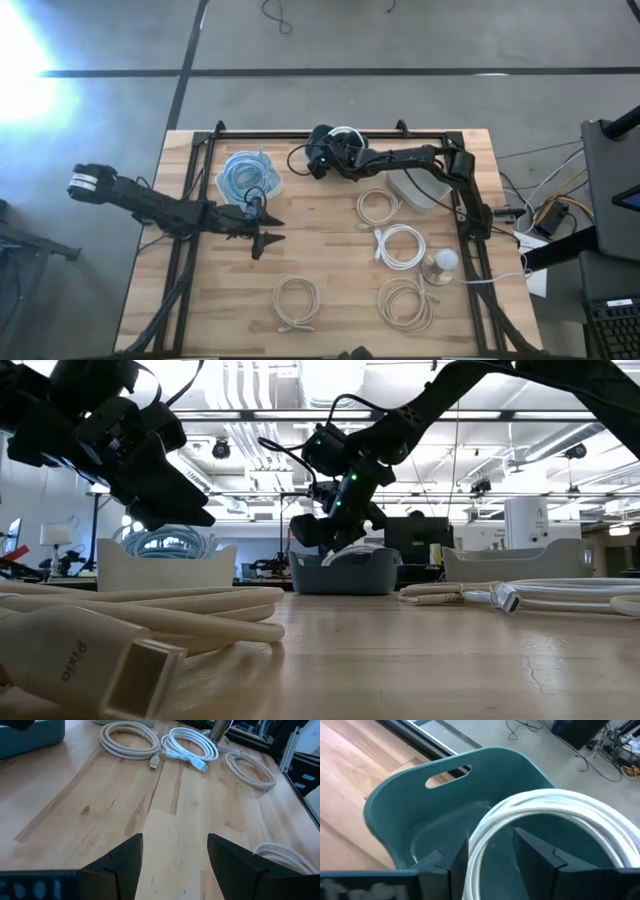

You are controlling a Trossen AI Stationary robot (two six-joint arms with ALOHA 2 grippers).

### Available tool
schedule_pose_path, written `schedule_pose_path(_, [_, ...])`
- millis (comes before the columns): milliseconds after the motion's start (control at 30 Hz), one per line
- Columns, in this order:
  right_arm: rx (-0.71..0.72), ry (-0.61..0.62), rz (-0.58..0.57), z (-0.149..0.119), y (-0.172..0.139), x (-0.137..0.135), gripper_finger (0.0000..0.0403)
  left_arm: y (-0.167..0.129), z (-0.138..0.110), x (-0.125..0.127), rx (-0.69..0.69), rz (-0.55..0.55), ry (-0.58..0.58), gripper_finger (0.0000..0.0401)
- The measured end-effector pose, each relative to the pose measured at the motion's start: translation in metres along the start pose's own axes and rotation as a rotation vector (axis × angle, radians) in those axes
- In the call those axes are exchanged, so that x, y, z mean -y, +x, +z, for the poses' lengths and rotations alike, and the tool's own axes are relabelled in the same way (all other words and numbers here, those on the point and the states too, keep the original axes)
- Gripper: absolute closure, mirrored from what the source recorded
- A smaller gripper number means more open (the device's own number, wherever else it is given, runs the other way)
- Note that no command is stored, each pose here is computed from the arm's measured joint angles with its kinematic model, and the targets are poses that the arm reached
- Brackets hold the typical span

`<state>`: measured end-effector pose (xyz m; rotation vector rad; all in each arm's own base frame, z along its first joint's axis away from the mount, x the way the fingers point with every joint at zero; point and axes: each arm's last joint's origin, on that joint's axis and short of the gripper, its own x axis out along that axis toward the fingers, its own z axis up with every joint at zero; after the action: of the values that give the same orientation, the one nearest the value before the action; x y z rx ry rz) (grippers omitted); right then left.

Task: Pick & Place USB Port
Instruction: Put the top white usb cable into the dark green bin, then put the white usb cable into the green bin

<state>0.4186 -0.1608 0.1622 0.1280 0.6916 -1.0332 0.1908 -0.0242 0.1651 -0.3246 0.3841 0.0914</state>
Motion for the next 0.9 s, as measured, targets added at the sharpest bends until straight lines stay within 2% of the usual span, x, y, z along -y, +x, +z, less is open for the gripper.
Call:
schedule_pose_path(233, [0.020, -0.045, 0.036, 0.006, -0.020, -0.007, 0.0218, 0.000, 0.000, 0.000, 0.002, -0.001, -0.018, 0.0179])
schedule_pose_path(400, [0.031, -0.078, 0.097, 0.014, -0.053, -0.012, 0.0211, 0.000, 0.000, 0.000, 0.003, -0.002, -0.026, 0.0179])
schedule_pose_path(667, [-0.040, -0.165, 0.216, 0.008, -0.136, -0.023, 0.0211, 0.000, 0.000, 0.000, 0.002, -0.001, -0.026, 0.0179])
schedule_pose_path(900, [-0.119, -0.206, 0.280, -0.018, -0.211, -0.030, 0.0211, 0.000, 0.000, 0.001, 0.001, -0.005, -0.007, 0.0179])
